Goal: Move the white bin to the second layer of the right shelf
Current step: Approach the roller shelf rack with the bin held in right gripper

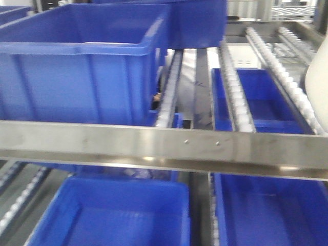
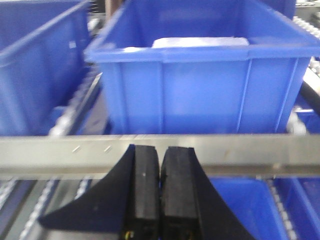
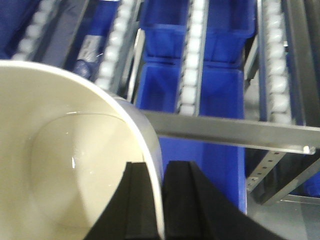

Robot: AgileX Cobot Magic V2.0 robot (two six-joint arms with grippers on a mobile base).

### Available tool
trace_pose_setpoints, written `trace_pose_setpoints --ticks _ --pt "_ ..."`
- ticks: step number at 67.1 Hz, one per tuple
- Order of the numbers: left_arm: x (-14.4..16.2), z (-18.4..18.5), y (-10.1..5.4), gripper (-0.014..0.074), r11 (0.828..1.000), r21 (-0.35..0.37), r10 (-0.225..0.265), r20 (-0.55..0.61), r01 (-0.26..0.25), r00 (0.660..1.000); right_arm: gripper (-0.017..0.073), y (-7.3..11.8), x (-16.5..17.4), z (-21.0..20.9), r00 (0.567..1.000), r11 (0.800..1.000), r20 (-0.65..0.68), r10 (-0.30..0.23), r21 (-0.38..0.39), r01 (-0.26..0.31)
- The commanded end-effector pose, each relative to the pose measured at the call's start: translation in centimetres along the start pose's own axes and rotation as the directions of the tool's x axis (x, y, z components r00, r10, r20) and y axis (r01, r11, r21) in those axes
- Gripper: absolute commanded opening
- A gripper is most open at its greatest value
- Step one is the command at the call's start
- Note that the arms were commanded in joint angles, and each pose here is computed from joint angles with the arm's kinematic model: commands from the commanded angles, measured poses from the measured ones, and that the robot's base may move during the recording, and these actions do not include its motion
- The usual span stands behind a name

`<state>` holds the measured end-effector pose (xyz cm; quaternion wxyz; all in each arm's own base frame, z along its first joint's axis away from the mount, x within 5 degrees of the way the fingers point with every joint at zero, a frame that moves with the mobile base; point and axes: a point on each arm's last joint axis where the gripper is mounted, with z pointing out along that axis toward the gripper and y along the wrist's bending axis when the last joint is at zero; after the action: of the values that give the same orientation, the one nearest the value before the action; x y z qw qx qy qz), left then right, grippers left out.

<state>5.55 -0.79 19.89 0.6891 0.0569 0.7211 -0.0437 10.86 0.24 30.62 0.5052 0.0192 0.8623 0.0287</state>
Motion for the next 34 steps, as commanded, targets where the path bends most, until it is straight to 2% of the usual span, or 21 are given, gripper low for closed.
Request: trace_pose_setpoints --ticks 1,34 --pt "0.39 0.06 -0.03 0.0085 1.0 0.003 -0.003 0.063 0.003 0.998 0.0085 0.02 -1.73 -0.52 0.993 1.0 0.117 0.005 0.001 -0.005" --pt "0.39 0.06 -0.03 0.0085 1.0 0.003 -0.003 0.063 0.003 0.998 0.0085 0.02 -1.73 -0.52 0.993 1.0 0.117 0.005 0.001 -0.005"
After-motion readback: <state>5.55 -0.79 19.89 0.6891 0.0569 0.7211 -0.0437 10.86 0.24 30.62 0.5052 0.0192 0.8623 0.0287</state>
